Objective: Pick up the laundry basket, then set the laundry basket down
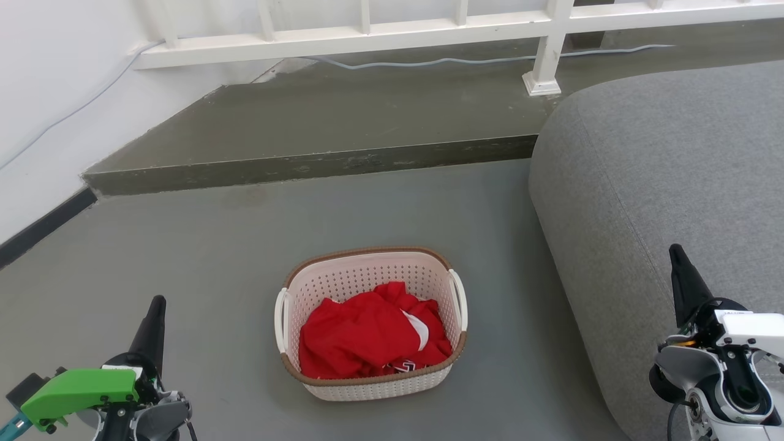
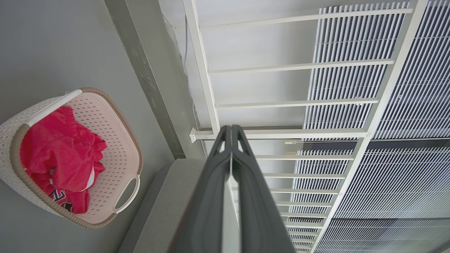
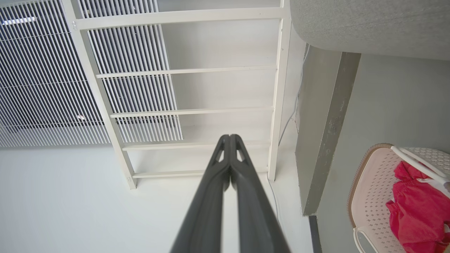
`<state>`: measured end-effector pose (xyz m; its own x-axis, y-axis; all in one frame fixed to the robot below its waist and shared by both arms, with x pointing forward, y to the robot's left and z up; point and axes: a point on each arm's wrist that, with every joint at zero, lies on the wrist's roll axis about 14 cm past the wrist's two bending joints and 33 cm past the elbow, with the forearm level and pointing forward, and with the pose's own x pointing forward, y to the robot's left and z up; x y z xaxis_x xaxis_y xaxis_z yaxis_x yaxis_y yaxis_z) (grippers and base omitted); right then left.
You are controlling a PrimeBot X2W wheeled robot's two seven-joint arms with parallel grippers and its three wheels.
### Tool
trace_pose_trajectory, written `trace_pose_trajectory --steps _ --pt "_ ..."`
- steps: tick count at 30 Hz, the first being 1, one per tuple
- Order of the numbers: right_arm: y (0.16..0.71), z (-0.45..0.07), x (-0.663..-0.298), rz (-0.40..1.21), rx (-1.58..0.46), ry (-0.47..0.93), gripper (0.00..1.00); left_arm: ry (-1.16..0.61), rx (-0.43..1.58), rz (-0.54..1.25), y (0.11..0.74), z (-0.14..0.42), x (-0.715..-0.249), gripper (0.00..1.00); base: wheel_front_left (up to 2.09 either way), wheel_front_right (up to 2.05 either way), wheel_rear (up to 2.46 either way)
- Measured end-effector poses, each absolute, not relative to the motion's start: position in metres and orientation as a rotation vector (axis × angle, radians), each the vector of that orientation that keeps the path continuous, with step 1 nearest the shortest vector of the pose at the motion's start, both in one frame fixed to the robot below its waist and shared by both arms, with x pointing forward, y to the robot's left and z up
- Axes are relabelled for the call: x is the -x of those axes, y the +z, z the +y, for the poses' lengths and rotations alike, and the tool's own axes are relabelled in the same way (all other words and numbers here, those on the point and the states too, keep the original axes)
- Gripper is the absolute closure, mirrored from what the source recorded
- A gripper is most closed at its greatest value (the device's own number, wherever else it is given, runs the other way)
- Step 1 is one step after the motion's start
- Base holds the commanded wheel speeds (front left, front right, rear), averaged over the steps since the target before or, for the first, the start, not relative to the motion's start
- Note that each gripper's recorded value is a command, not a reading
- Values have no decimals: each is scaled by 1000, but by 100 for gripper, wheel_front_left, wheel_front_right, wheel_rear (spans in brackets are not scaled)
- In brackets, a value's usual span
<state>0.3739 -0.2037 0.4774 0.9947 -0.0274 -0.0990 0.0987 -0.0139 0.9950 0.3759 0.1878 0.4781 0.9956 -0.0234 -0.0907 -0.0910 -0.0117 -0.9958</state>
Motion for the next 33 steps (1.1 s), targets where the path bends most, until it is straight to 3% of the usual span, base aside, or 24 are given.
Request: trace_pose_trajectory --steps 33 --pt "476 -205 -374 58 -1582 -107 100 52 1582 90 478 187 -376 100 0 0 0"
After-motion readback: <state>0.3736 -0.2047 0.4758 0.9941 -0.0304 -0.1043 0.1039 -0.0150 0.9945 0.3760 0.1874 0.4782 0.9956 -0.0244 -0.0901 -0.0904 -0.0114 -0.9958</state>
